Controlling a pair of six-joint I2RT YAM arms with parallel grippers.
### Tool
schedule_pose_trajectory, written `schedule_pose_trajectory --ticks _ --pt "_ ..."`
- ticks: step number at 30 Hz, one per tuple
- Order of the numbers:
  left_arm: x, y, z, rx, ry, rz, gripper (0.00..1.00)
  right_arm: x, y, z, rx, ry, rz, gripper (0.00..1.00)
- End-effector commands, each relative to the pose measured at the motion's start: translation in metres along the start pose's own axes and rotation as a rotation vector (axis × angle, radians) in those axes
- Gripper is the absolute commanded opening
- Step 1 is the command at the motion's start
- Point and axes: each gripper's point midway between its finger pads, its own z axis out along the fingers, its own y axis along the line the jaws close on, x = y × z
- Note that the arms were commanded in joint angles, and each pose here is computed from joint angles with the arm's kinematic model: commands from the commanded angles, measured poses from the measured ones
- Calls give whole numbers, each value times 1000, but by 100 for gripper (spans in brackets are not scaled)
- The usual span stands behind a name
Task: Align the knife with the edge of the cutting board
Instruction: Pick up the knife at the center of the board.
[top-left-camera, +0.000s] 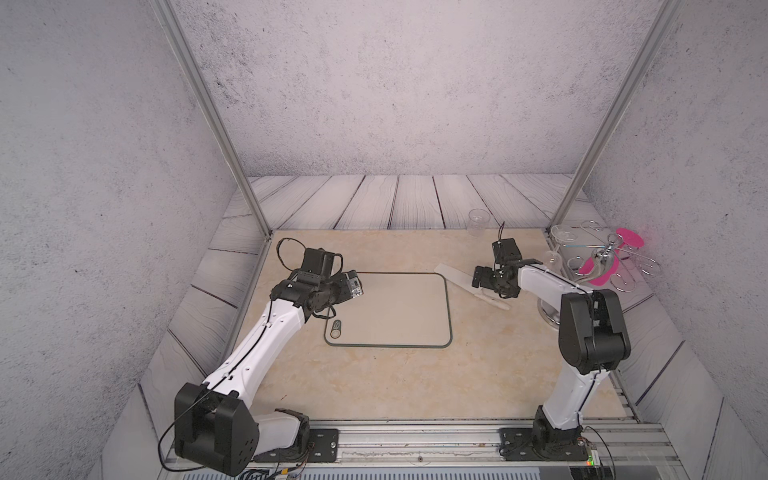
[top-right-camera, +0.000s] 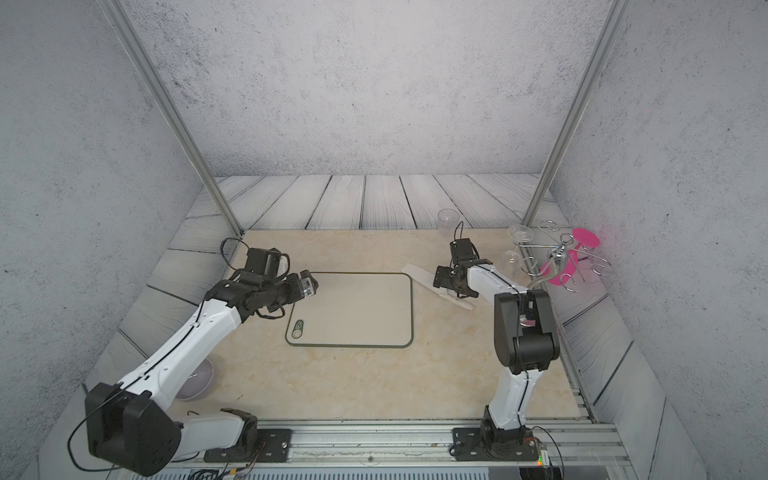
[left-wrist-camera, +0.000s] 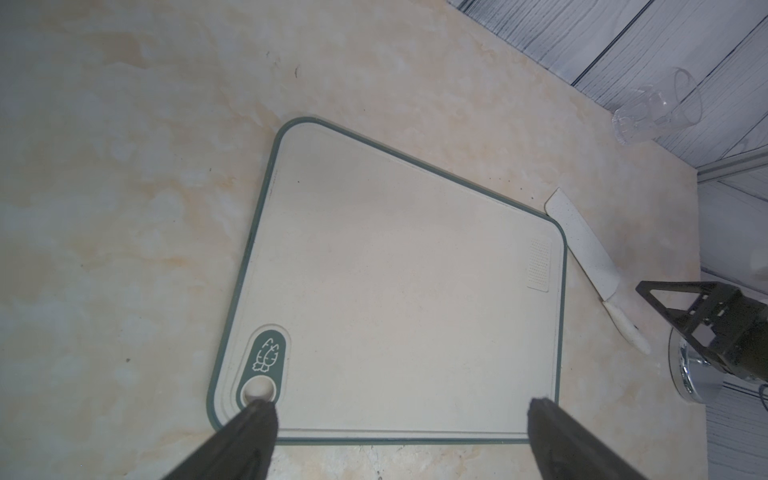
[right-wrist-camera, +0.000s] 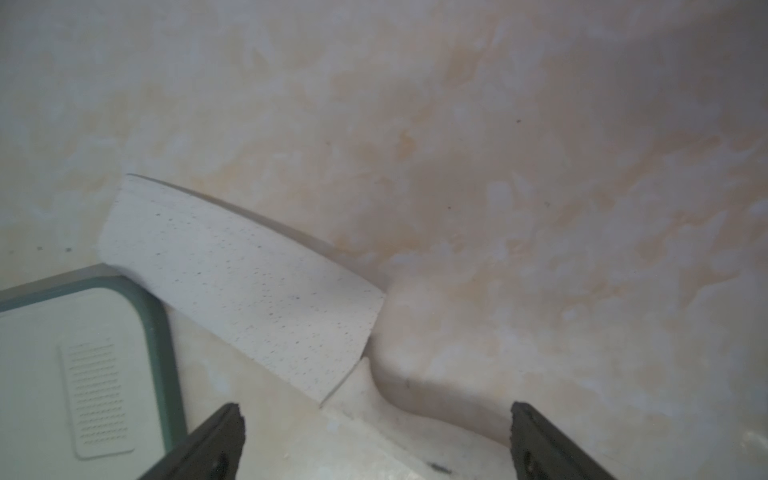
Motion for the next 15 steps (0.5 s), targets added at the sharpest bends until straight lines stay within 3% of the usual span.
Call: schedule_pose_trajectory --ticks 1,10,15 --pt "4 8 0 -14 -18 14 100 15 5 9 -27 67 -14 99" --pt "6 16 -2 -36 -43 38 100 43 10 11 -37 135 -15 99" --pt "8 15 2 -28 -27 41 100 64 18 12 -47 184 -46 91"
